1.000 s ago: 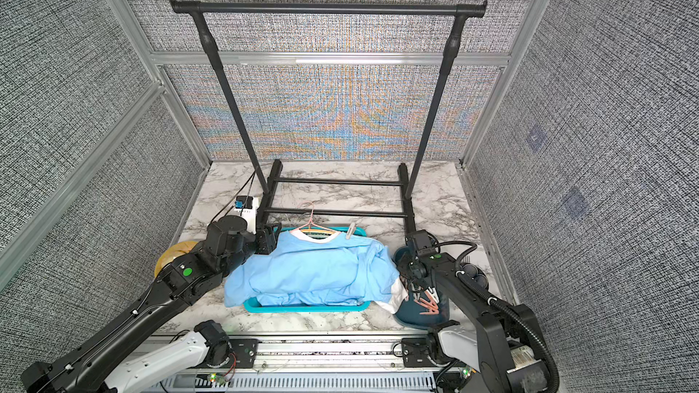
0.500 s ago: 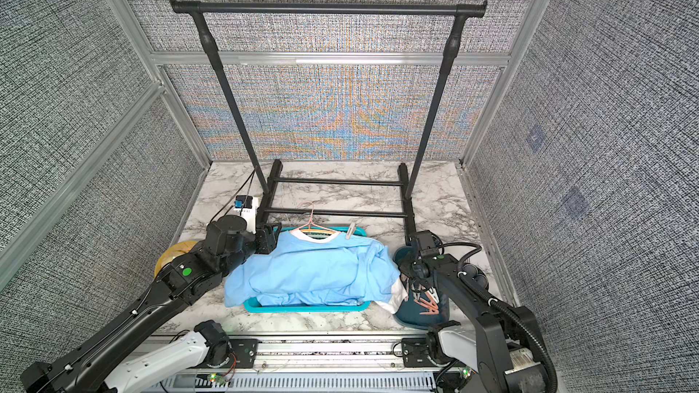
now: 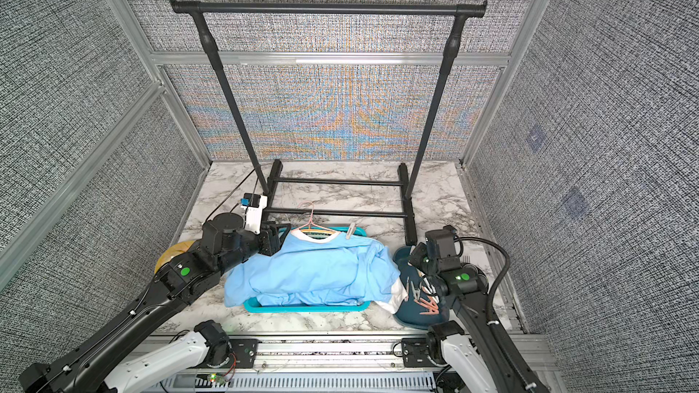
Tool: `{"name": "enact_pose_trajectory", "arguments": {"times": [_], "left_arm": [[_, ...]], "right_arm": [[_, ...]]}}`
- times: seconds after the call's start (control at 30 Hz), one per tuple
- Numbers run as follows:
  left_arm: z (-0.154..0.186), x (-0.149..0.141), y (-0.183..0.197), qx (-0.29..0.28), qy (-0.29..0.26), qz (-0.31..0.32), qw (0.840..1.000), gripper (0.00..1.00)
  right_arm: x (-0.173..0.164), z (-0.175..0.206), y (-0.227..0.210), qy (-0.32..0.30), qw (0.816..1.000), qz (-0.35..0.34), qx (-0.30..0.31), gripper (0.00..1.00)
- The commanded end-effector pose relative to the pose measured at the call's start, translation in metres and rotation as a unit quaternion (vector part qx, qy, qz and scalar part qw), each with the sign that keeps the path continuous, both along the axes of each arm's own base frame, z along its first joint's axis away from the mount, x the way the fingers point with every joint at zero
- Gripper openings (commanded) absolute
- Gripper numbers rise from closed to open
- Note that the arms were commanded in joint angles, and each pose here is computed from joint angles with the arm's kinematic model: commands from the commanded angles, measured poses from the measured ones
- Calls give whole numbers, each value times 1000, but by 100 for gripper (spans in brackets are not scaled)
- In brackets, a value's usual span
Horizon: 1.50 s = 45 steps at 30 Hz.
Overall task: Use clothespins to secure the t-shirt on both sides of the hanger
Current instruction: Pick up the clothespin from the storage box.
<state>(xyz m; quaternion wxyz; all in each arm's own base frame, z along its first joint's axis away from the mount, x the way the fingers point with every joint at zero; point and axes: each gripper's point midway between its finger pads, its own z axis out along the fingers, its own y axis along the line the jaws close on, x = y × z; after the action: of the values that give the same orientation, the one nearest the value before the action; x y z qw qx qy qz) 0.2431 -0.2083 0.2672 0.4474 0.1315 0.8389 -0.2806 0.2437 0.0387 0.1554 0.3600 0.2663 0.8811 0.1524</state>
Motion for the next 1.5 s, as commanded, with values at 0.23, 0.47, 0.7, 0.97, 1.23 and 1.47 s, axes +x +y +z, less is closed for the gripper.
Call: {"name": "enact_pose_trajectory", "arguments": {"times": [0.23,0.47,0.7,0.97,1.23,1.47], "left_arm": [[16,-15,-48,-53,-52,-122,990,62],[20,-17,-53,-32,-125,-151,980,64],[40,-19,-47,-26,-237,-152,959,61],[71,-31,-45,1,-379,-177,908,51],[116,-36,-32,-16,-489,-133,862,46],[124,-34,-34,-6,-509,-130,851,41]], "right_arm": [[22,120,60,-138,975,107,136,0],[43,175,122,-190,955,151,171,0],[63,217,189,-227,938,140,222,0],[63,247,243,-280,927,172,183,0],[47,267,277,-329,900,212,190,0],[33,281,299,-353,882,238,203,0]]}}
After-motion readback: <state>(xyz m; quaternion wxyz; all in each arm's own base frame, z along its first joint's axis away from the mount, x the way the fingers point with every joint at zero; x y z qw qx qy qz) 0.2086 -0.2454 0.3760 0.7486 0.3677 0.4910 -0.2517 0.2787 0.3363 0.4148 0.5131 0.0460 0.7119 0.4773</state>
